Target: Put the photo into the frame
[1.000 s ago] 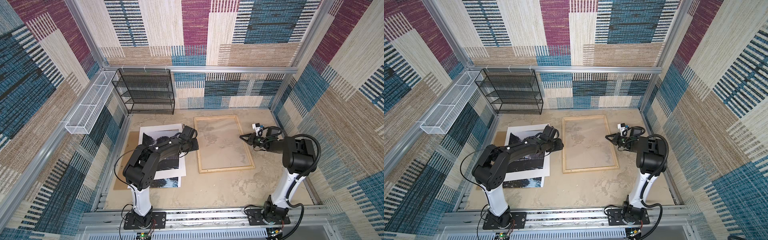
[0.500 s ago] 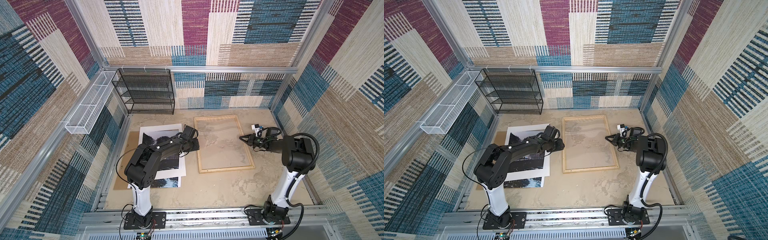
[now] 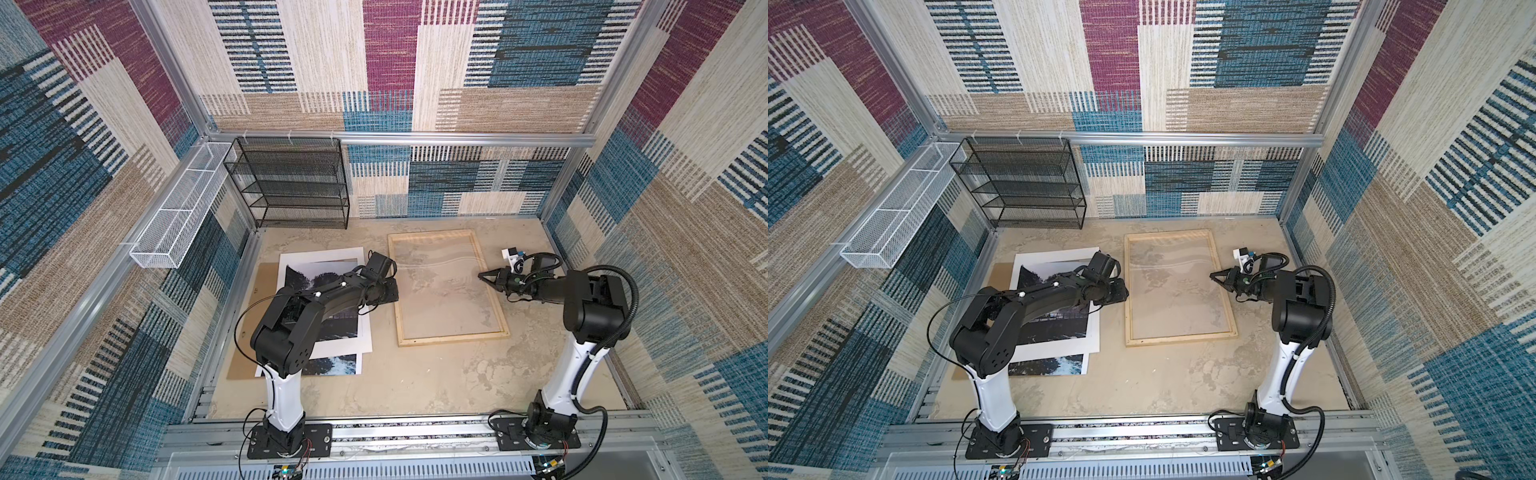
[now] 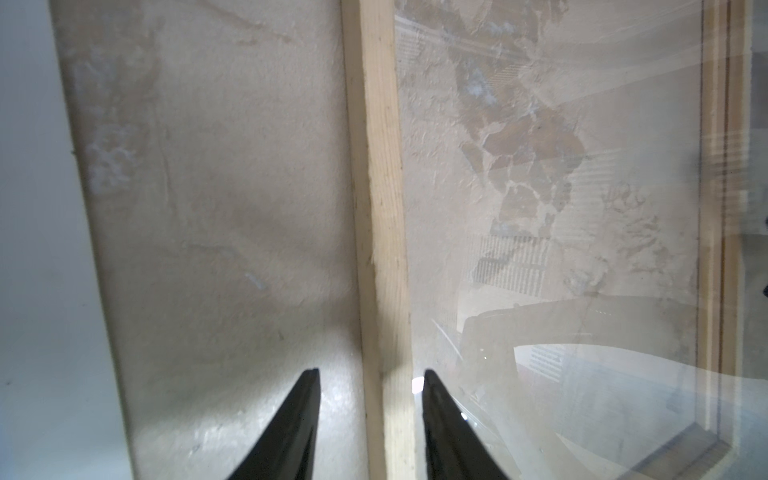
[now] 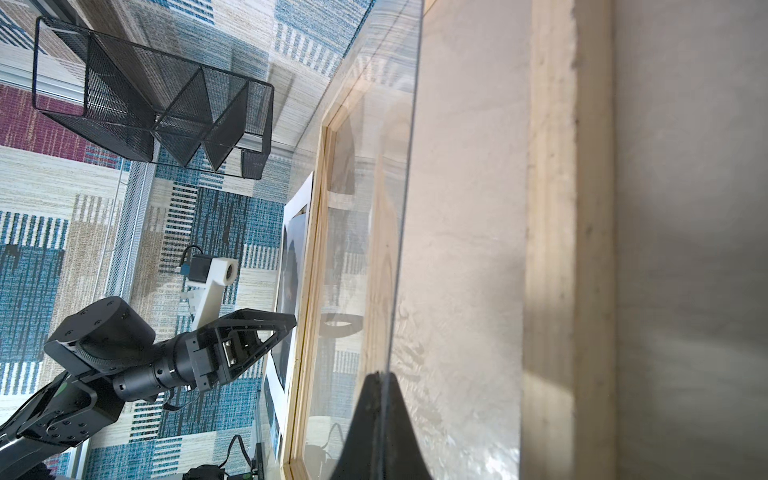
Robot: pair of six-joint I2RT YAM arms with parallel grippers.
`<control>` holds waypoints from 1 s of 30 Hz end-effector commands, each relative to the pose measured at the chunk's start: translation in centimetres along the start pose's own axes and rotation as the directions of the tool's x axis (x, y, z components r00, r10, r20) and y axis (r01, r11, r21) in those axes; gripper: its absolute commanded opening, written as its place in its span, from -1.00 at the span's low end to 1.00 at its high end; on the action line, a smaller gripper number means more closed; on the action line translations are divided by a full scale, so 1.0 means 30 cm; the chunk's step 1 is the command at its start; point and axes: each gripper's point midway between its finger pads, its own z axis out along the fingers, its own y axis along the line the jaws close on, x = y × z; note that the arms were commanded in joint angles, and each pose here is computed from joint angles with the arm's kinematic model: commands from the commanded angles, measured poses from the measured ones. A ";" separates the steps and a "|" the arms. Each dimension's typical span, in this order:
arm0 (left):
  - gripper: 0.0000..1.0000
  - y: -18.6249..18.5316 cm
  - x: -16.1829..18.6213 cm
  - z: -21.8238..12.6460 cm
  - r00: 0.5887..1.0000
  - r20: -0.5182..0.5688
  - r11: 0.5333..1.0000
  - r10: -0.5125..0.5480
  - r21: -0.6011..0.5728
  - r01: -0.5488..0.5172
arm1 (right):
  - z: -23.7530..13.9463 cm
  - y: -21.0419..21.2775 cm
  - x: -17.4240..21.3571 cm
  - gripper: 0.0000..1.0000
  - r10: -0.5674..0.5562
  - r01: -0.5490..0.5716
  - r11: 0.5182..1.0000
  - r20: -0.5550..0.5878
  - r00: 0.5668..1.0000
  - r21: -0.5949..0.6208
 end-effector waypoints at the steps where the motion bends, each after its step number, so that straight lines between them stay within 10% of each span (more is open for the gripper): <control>1: -0.13 -0.001 -0.002 0.000 1.000 -0.003 1.000 0.008 -0.003 -0.008 | 0.005 0.013 0.010 -1.00 -0.011 0.011 1.000 -0.020 1.000 -0.024; 30: -0.41 0.017 0.012 0.044 0.995 0.022 0.996 -0.092 0.007 0.092 | 0.001 0.043 0.046 -1.00 0.052 -0.054 0.998 -0.066 0.996 -0.031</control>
